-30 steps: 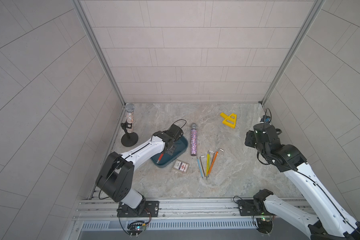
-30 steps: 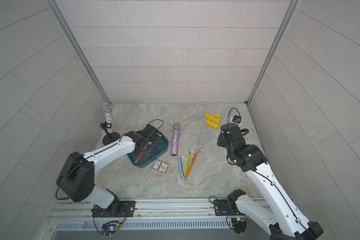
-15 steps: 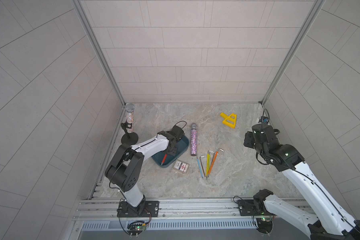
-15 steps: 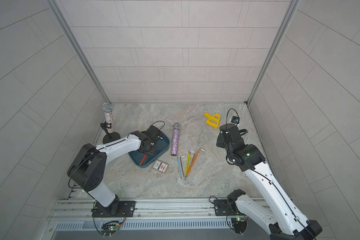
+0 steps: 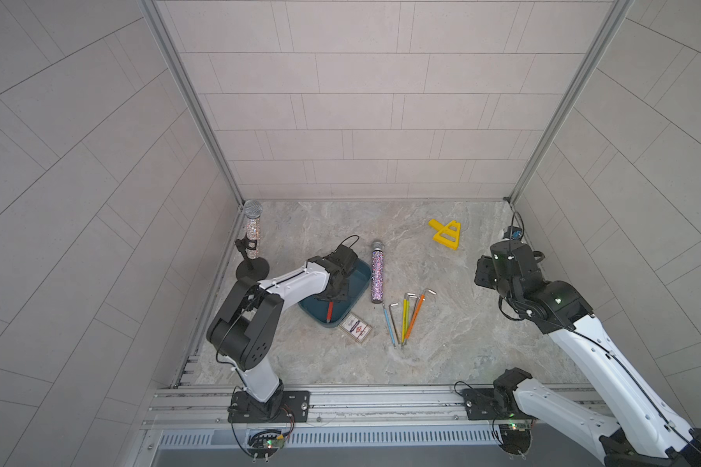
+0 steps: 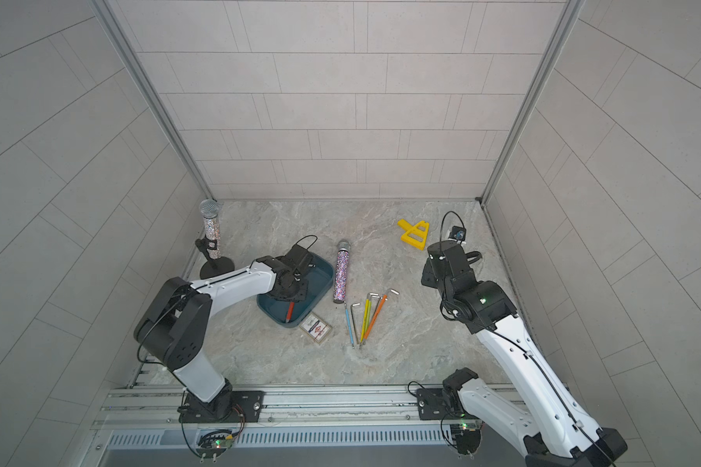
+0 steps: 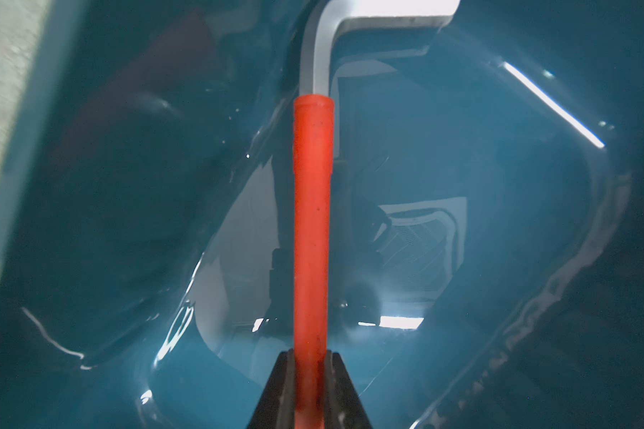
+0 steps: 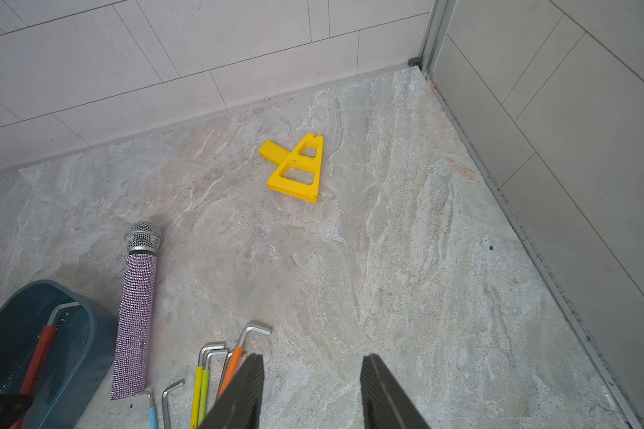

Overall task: Put the hex key on the desktop into the storage box
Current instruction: Place the Allen key in the storage box, then pick up the Allen key from the center of the board.

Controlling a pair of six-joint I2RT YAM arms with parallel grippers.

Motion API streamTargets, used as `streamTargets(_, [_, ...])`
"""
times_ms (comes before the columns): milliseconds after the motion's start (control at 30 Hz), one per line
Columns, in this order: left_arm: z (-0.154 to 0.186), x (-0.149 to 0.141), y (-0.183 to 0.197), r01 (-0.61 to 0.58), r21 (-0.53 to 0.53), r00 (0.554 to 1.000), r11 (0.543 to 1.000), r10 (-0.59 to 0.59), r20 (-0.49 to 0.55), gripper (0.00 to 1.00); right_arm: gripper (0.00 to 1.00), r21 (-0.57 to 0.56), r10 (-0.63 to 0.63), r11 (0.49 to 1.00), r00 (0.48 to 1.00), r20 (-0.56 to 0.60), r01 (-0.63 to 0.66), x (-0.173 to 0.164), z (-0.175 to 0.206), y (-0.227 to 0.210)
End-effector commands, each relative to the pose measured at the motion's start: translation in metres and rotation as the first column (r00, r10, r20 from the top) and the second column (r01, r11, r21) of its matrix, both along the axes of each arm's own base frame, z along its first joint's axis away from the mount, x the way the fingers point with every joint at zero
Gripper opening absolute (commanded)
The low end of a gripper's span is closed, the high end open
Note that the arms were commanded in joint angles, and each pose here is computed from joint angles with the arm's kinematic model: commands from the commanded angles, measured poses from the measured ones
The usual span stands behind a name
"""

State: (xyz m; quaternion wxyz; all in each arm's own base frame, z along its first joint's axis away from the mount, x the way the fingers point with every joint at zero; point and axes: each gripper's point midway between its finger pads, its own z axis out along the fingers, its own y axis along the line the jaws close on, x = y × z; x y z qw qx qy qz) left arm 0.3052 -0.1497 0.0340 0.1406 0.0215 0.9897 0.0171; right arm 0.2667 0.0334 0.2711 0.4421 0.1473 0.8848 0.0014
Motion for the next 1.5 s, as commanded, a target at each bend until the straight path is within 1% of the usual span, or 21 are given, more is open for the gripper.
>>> streamTargets(0, [-0.011, -0.011, -0.001, -0.076, -0.047, 0.996, 0.996, 0.074, -0.042, 0.0, 0.48, -0.013, -0.003, 1.0, 1.0, -0.003, 0.003, -0.001, -0.003, -0.002])
streamTargets(300, [-0.009, -0.012, -0.01, -0.2, -0.141, 0.979, 0.97, 0.194, -0.054, 0.0, 0.49, -0.01, -0.004, 1.0, 1.0, -0.004, 0.004, -0.002, -0.004, -0.002])
streamTargets(400, [-0.011, -0.013, -0.008, -0.213, -0.131, 0.977, 0.968, 0.207, -0.057, 0.0, 0.49, -0.009, -0.001, 1.0, 1.0, -0.006, 0.001, -0.002, -0.004, -0.001])
streamTargets(433, [-0.01, -0.013, -0.008, -0.21, -0.129, 0.977, 0.969, 0.205, -0.057, 0.05, 0.49, -0.008, 0.001, 1.0, 1.0, -0.007, -0.001, -0.002, -0.004, -0.001])
streamTargets(500, [-0.008, -0.013, -0.007, -0.204, -0.128, 0.979, 0.971, 0.199, -0.052, 0.18, 0.52, -0.012, 0.002, 1.0, 1.0, -0.009, -0.002, -0.001, -0.004, -0.001])
streamTargets(567, [-0.002, -0.01, -0.007, -0.199, -0.135, 0.98, 0.971, 0.196, -0.032, 0.37, 0.53, -0.013, 0.005, 1.0, 1.0, -0.01, -0.005, -0.001, -0.004, 0.0])
streamTargets(633, [0.009, -0.008, -0.006, -0.189, -0.133, 0.982, 0.973, 0.19, -0.005, 0.47, 0.55, -0.013, 0.005, 1.0, 1.0, -0.008, -0.006, -0.001, -0.003, 0.0])
streamTargets(667, [0.018, -0.005, -0.004, -0.186, -0.126, 0.981, 0.974, 0.19, 0.022, 0.5, 0.55, -0.014, 0.005, 1.0, 1.0, -0.009, -0.005, -0.001, -0.003, 0.0])
streamTargets(733, [0.038, -0.001, -0.001, -0.174, -0.122, 0.98, 0.977, 0.184, 0.075, 0.53, 0.56, -0.012, 0.005, 1.0, 1.0, -0.007, -0.005, 0.0, -0.002, 0.0])
streamTargets(900, [0.104, 0.007, 0.002, -0.133, -0.103, 0.959, 0.986, 0.154, 0.238, 0.53, 0.56, -0.01, 0.009, 1.0, 1.0, -0.011, -0.009, 0.0, -0.003, 0.001])
streamTargets(1000, [0.137, 0.003, -0.018, -0.035, -0.112, 0.951, 0.993, 0.068, 0.303, 0.52, 0.56, -0.01, 0.008, 1.0, 1.0, -0.012, -0.008, -0.001, -0.003, 0.0])
streamTargets(1067, [0.148, -0.005, -0.046, 0.092, -0.097, 0.939, 0.991, -0.054, 0.341, 0.5, 0.56, -0.007, 0.001, 1.0, 1.0, -0.009, -0.001, -0.003, -0.003, -0.001])
streamTargets(1133, [0.151, -0.017, -0.077, 0.211, -0.096, 0.923, 0.973, -0.166, 0.348, 0.49, 0.56, -0.001, -0.008, 1.0, 1.0, -0.008, 0.008, -0.004, -0.005, -0.002])
streamTargets(1200, [0.145, -0.029, -0.104, 0.298, -0.11, 0.91, 0.948, -0.247, 0.334, 0.48, 0.55, 0.005, -0.013, 1.0, 1.0, -0.005, 0.013, -0.006, -0.005, -0.003])
streamTargets(1300, [0.127, -0.047, -0.141, 0.403, -0.129, 0.887, 0.906, -0.352, 0.299, 0.44, 0.55, 0.016, -0.027, 1.0, 0.999, 0.021, 0.026, -0.011, 0.002, -0.007])
streamTargets(1367, [0.116, -0.06, -0.165, 0.471, -0.118, 0.861, 0.874, -0.426, 0.278, 0.42, 0.55, 0.02, -0.036, 0.999, 0.998, 0.048, 0.035, -0.015, 0.012, -0.011])
streamTargets(1467, [0.099, -0.075, -0.194, 0.536, -0.088, 0.829, 0.84, -0.503, 0.245, 0.41, 0.54, 0.042, -0.052, 0.998, 0.993, 0.105, 0.048, -0.023, 0.029, -0.017])
